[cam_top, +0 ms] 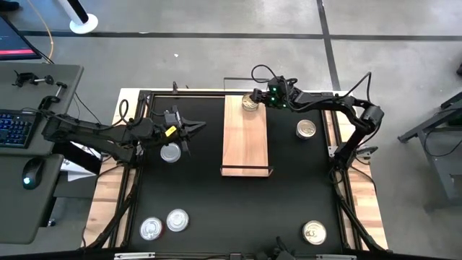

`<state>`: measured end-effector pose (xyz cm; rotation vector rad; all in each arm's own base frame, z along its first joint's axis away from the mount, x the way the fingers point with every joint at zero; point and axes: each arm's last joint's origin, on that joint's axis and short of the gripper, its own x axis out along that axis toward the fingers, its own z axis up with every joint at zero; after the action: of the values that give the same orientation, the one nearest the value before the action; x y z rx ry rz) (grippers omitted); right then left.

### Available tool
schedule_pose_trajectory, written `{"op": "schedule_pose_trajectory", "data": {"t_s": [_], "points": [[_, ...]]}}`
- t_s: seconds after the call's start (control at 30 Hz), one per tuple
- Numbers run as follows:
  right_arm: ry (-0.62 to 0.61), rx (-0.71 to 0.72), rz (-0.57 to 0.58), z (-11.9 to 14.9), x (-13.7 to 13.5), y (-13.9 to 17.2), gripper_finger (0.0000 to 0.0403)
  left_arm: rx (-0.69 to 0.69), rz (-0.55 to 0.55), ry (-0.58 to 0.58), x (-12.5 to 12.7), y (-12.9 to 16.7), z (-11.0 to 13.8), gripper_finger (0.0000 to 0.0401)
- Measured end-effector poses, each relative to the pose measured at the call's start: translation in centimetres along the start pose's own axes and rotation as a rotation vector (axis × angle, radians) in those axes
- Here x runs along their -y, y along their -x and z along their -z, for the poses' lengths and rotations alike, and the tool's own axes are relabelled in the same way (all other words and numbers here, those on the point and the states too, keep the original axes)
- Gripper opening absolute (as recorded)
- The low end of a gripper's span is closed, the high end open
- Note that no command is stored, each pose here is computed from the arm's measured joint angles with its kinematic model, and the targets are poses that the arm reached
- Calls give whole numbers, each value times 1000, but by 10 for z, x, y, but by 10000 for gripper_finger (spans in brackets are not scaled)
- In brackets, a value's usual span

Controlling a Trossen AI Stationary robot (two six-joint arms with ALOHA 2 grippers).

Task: Stack canned seafood by type on shelf
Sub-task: Put the green tuna can on the shelf

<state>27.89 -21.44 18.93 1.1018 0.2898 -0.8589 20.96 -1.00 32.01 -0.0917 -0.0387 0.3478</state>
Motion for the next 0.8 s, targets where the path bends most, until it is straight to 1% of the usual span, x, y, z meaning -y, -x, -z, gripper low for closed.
{"op": "schedule_pose_trajectory", "data": {"t_s": [0.37, 0.63, 0.73, 0.8], "points": [[18, -48, -45, 9, -8, 0, 323, -3, -1, 5, 0, 0, 0, 0], [36, -80, -68, 18, -14, 0, 323, -33, -4, -9, 0, 0, 3, 0], [33, -108, -105, 20, -17, 0, 323, -41, -5, -13, 0, 0, 4, 0], [24, -144, -136, 21, -19, 3, 323, -73, -9, -8, -1, 0, 7, 0]]}}
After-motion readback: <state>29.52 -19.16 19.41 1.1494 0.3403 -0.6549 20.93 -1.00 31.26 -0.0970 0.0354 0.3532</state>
